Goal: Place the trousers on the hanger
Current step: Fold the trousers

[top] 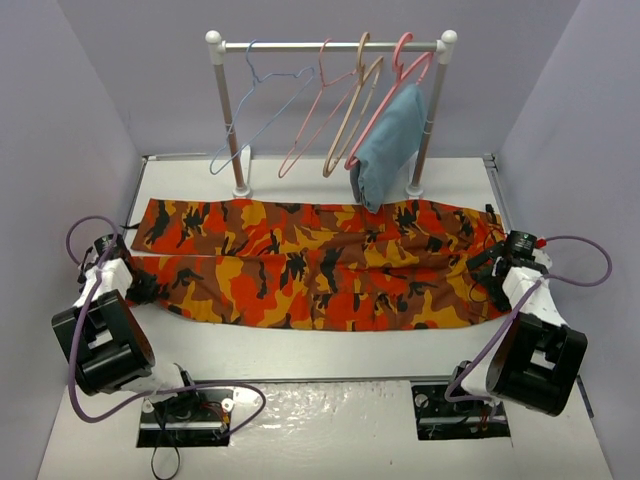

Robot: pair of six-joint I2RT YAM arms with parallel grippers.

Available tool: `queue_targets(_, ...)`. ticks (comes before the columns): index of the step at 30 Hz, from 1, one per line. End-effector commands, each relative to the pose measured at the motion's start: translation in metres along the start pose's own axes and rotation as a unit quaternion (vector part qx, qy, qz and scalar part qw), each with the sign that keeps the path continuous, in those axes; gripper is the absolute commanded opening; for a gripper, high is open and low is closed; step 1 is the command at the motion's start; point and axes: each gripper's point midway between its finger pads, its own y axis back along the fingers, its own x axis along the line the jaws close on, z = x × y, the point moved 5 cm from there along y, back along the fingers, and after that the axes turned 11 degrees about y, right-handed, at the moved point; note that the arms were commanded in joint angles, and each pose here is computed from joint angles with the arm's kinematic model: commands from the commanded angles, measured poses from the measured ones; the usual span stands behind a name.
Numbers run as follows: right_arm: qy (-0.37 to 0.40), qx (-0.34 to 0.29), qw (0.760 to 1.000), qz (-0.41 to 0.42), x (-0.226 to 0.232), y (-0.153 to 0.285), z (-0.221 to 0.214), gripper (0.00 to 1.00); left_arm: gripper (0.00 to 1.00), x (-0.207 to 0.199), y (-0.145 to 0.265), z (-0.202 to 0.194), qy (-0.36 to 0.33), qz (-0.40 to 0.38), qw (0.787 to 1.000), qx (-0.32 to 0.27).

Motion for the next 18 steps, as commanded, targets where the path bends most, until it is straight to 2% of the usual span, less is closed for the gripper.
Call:
queue_targets(1,-0.047,-0.006,0.996,-0.08,-0.03,-0.001,-0.004,1.0,0.0,-0.018,0.023,-0.002,-0.01,-0.06,0.998,-0.01)
queue_targets(5,-0.061,-0.011,0.992,-0.114,-0.043,-0.001,-0.005,1.0,0.0,-0.018,0.027,0.0,-0.017,-0.063,0.998,-0.02)
queue_targets(11,-0.068,0.015,0.987,-0.142,-0.053,-0.01,-0.016,1.0,0.0,-0.025,0.025,-0.002,-0.017,-0.071,0.997,-0.008)
queue_targets(18,-0.062,0.091,0.988,-0.109,-0.051,-0.04,-0.053,0.99,0.0,-0.031,0.025,0.0,-0.02,-0.071,0.997,-0.009)
